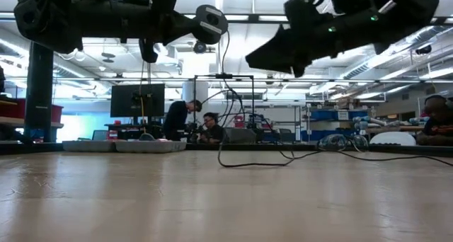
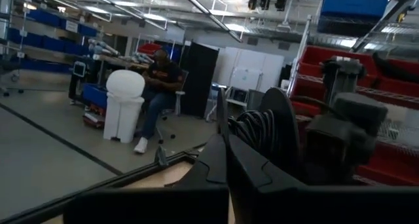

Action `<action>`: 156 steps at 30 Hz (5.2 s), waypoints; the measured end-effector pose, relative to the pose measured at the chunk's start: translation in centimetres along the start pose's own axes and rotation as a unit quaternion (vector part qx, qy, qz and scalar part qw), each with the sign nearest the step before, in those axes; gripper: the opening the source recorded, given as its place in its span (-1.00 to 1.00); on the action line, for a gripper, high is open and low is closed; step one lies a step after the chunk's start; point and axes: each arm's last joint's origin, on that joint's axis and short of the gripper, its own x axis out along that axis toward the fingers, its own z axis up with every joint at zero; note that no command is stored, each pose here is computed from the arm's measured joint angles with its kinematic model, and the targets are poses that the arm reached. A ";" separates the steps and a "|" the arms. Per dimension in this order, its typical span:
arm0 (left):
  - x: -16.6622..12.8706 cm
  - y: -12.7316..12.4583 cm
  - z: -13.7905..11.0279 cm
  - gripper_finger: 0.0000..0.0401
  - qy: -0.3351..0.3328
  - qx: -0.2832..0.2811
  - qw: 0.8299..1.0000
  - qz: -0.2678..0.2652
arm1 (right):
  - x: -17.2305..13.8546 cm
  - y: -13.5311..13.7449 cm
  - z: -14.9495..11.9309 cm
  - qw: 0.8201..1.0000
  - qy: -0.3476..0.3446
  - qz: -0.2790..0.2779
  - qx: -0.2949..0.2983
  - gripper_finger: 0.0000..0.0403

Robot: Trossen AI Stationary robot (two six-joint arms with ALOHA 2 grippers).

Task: Coil cords
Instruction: Coil the black wire on the black spool

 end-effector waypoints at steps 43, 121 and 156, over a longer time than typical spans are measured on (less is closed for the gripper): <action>0.2 0.1 6.2 -1.00 -0.099 0.023 0.995 0.005 | 4.5 -0.4 -1.8 0.985 0.165 0.021 0.052 -0.90; -0.8 1.3 2.4 -1.00 0.002 -0.007 0.999 0.034 | 9.8 -3.9 -0.6 0.983 0.050 -0.071 -0.163 -0.94; -1.3 2.7 -4.7 -1.00 0.208 0.085 0.968 0.116 | 11.4 1.7 3.7 0.975 0.149 0.029 -0.164 -1.00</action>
